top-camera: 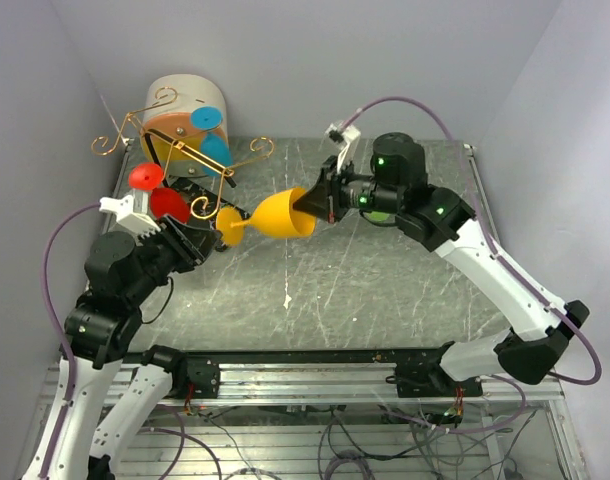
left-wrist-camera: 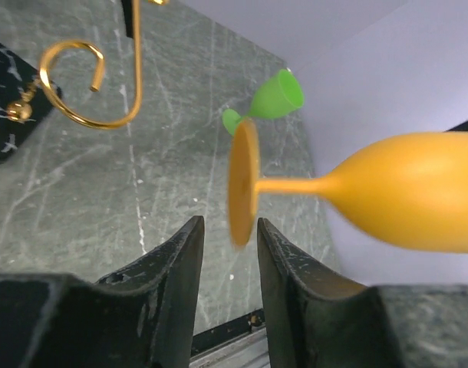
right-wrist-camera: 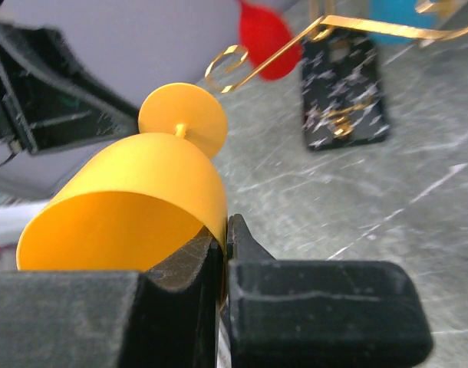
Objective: Take the wine glass off the wine glass rack
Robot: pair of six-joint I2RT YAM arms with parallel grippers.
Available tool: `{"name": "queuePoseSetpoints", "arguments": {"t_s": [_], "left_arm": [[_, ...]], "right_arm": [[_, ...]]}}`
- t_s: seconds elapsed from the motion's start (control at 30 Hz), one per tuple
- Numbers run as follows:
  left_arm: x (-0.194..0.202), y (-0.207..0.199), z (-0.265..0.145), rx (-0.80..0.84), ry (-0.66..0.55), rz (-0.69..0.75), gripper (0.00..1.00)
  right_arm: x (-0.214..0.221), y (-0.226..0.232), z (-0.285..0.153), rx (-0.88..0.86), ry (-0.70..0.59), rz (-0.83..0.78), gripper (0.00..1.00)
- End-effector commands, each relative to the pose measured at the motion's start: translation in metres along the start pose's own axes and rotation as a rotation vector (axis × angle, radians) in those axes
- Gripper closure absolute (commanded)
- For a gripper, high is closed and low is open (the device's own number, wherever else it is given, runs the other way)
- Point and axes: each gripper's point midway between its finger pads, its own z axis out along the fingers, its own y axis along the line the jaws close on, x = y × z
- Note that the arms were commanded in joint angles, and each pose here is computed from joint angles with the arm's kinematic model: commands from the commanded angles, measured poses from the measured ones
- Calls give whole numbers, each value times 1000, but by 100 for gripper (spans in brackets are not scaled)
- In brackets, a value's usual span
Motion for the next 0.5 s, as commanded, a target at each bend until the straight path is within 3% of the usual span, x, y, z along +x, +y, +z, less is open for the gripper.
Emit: {"name": "queuePoseSetpoints", "arguments": {"t_s": [0.0,0.27,0.37,0.47], "left_arm": [[-29,17,-11,-163,-85,99,55],[-59,32,-36,-273,-228,219,57],[-64,38,-47,-310,-272,253,58],[-67,49,-57,-363,-295,296,58]], "right_arm": [[-57,-40,-29,256,-152,-21,100],[-131,-215,-122,727,-381,228,100],[-115,-294,-158,992,-353,367,100],[-91,-338,-185,1191,-284,494,100]]}}
